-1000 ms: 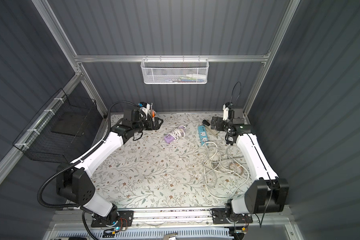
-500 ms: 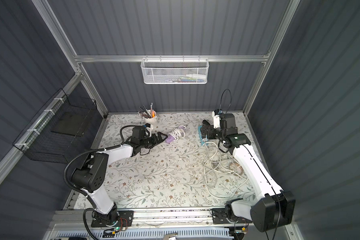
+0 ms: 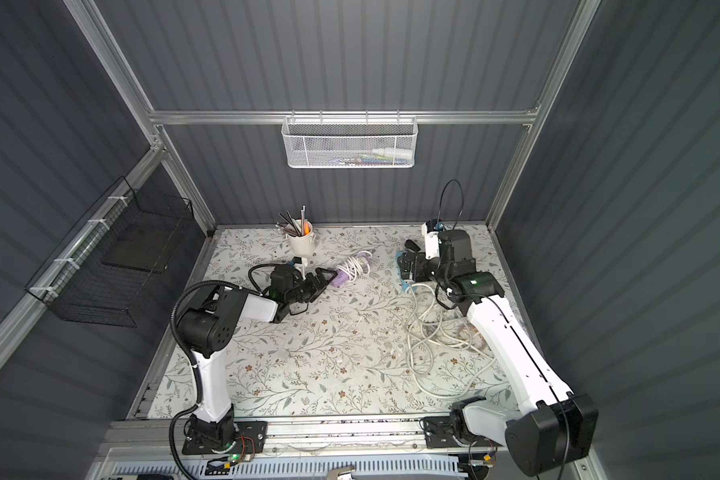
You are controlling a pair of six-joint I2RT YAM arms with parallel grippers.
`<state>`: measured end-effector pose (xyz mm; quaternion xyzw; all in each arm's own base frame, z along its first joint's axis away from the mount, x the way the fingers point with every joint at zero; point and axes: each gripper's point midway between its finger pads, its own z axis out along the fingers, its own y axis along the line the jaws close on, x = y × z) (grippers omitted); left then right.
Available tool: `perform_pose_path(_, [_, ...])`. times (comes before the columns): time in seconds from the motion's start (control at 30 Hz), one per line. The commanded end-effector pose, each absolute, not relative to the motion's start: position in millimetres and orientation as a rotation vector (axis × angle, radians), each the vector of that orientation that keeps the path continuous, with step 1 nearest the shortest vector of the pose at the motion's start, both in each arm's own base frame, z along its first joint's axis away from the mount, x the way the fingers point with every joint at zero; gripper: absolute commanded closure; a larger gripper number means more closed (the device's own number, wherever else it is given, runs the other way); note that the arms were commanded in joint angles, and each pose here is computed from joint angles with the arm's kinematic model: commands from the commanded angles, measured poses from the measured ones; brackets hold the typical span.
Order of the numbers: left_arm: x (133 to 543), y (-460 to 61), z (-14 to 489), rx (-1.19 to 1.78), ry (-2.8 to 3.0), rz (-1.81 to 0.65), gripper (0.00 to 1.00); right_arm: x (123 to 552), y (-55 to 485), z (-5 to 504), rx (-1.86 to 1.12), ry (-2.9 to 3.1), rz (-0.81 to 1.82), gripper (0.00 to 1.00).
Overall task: Unwrap the cord wrapped around the power strip
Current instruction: Pick up the power strip from the center of the board.
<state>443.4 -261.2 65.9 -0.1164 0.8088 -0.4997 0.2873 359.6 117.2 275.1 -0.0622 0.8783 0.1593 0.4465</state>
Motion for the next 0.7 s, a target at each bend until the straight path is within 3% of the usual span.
perform_pose_path(0.0, [450,-262,61,-0.334,2.137,-1.368,0.05,357,120,286,-0.154,2.152,0.410,0.01])
perform_pose_path(0.67, [459,-277,41,-0.308,2.129,-1.428,0.18,358,123,289,-0.152,2.149,0.417,0.01])
